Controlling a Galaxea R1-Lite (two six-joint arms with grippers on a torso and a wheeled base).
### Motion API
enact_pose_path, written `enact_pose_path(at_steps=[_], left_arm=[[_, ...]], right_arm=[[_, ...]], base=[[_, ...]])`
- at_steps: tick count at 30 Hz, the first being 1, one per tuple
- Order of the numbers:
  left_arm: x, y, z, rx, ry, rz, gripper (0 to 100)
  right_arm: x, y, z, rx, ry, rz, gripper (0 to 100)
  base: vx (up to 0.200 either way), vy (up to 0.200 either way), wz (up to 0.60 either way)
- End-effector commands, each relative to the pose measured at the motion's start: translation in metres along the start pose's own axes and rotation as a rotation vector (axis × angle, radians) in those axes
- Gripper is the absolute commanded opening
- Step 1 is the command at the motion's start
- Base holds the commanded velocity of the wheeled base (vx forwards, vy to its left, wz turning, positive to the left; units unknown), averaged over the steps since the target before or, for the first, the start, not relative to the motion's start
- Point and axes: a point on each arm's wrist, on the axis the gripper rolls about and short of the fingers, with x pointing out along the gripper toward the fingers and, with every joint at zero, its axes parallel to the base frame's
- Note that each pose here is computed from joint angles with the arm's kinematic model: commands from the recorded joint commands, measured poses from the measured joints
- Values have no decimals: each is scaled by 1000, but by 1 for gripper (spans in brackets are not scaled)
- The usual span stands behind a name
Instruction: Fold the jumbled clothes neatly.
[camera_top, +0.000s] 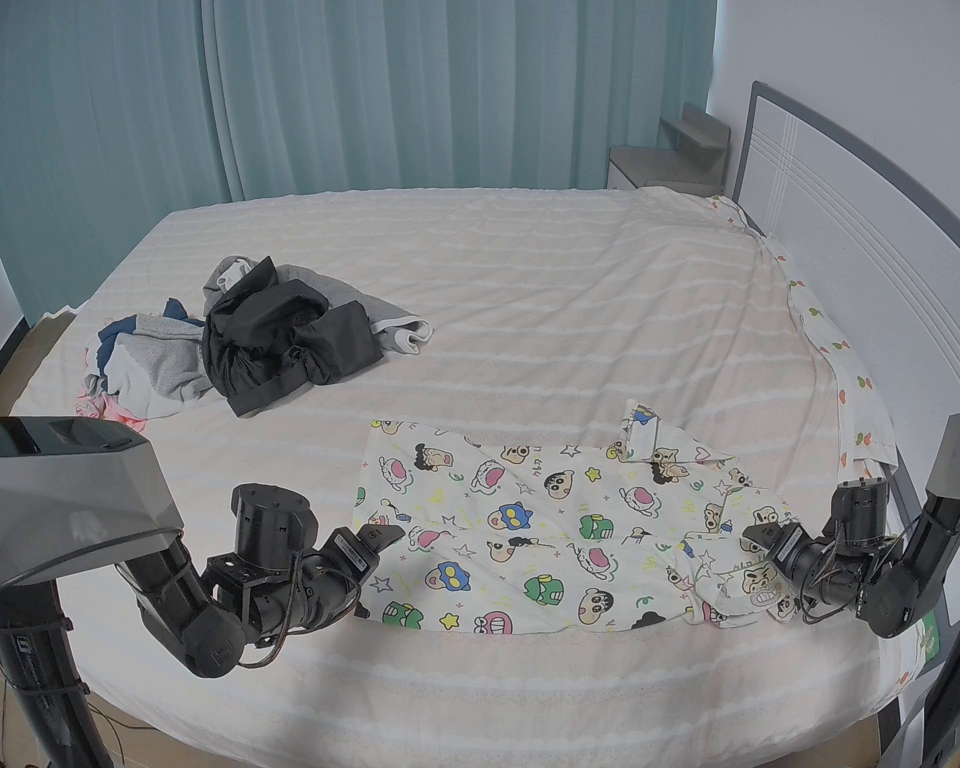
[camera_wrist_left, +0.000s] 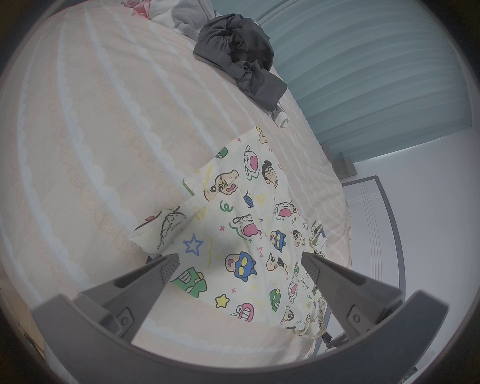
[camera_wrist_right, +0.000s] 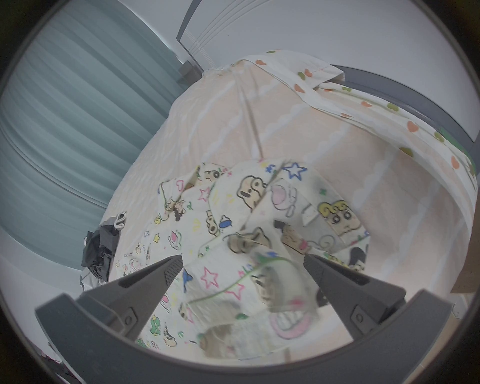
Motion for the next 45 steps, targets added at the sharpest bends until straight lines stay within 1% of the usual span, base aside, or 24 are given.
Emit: enact_pose_path(at_steps=[1, 4, 6, 8, 11, 13, 16, 19, 20, 22, 23, 24, 27, 29, 33, 35, 40, 45], left_arm=[[0, 0, -1, 2, 2, 0, 100], [0, 0, -1, 2, 2, 0, 100], [0, 0, -1, 0, 2, 0, 100], [0, 0, -1, 0, 2, 0, 100], [0, 0, -1, 2, 2, 0, 100], [0, 0, -1, 2, 2, 0, 100], [0, 0, -1, 2, 2, 0, 100], [1, 0, -1, 2, 2, 2, 100], [1, 0, -1, 2, 2, 2, 100], [0, 0, -1, 2, 2, 0, 100], [0, 0, -1, 2, 2, 0, 100], [0, 0, -1, 2, 2, 0, 100], [0, 0, -1, 2, 0, 1, 100], [0, 0, -1, 2, 2, 0, 100], [0, 0, -1, 2, 2, 0, 100], [0, 0, -1, 2, 0, 1, 100], [0, 0, 0, 1, -1, 2, 100], [0, 0, -1, 4, 0, 1, 100]], right_arm=[[-7, -13, -7, -6, 17, -35, 100], [-5, -21, -11, 1, 19, -52, 100], [-5, -23, -10, 4, 5, -43, 100], [-11, -17, 0, 10, -76, 26, 100], [-21, -11, 4, -29, -124, 90, 100], [-25, -4, 2, -65, -129, 123, 100], [-30, 8, -1, -92, -127, 174, 100], [-29, 15, -11, -119, -92, 202, 100], [-28, 18, -18, -131, -66, 210, 100], [-21, 18, -28, -147, -21, 199, 100], [-21, 17, -29, -148, -17, 197, 100], [-14, 13, -35, -152, 8, 166, 100], [-5, 7, -41, -154, 31, 137, 100], [1, 2, -43, -150, 36, 122, 100], [8, -6, -37, -124, -11, 113, 100], [8, -7, -37, -121, -11, 108, 100], [2, -22, -42, -114, 30, 36, 100], [-7, -31, -48, -115, 67, -3, 100]], base=[[0, 0, 0], [0, 0, 0], [0, 0, 0], [0, 0, 0], [0, 0, 0], [0, 0, 0], [0, 0, 0], [0, 0, 0], [0, 0, 0], [0, 0, 0], [0, 0, 0], [0, 0, 0], [0, 0, 0], [0, 0, 0], [0, 0, 0], [0, 0, 0], [0, 0, 0], [0, 0, 0]])
